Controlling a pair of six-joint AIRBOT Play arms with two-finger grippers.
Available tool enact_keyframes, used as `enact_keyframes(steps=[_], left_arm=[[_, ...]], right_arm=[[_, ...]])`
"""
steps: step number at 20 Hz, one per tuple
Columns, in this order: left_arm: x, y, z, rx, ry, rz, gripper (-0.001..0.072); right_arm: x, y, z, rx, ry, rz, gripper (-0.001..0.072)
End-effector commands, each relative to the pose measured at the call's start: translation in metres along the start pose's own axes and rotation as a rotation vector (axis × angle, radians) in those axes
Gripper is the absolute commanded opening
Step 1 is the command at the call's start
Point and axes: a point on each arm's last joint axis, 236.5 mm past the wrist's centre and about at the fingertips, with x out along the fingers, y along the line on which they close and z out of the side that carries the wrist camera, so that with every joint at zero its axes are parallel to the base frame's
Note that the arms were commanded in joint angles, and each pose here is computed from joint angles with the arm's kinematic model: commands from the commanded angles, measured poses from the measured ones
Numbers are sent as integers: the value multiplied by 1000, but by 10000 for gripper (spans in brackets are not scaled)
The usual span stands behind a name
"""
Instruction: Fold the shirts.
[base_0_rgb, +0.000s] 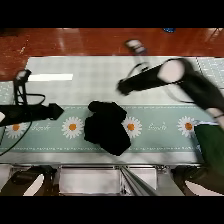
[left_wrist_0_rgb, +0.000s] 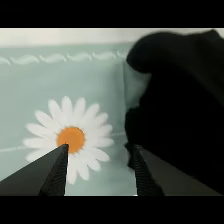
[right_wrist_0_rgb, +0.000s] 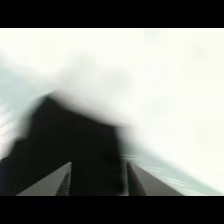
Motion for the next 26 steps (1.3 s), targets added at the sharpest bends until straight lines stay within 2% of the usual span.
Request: enact_keyframes(steps=[1, 3, 4, 6, 10, 16, 20, 21, 22, 24, 26], left_arm=[[19, -42, -24, -157, 88, -215, 503], [25, -78, -18, -162, 117, -398, 503], [34, -85, -14, -188, 135, -446, 503], [62, -77, -11, -255, 190, -435, 503], [105, -72, -11, -286, 350, -444, 503], [150, -107, 24, -180, 422, -475, 503], [153, -113, -3, -92, 605, -483, 489], [151, -105, -15, -54, 666, -457, 305], [149, -94, -23, -20, 700, -422, 21], [148, -81, -30, 25, 724, -370, 16], [146, -76, -32, 43, 730, -350, 15]], right_arm=[[-62, -118, -17, 232, -83, -229, 404], [-74, -149, -69, 330, -38, -278, 403], [-75, -154, -96, 360, -12, -293, 403], [-76, -155, -136, 393, 6, -303, 403], [-70, -135, -185, 445, 39, -255, 403], [-55, -109, -224, 509, 135, -157, 403], [-52, -96, -254, 506, 250, -117, 403], [-50, -95, -258, 512, 260, -111, 403], [-46, -93, -261, 524, 261, -100, 403], [-36, -73, -261, 566, 248, -1, 403], [-24, -32, -264, 574, 270, 170, 403]])
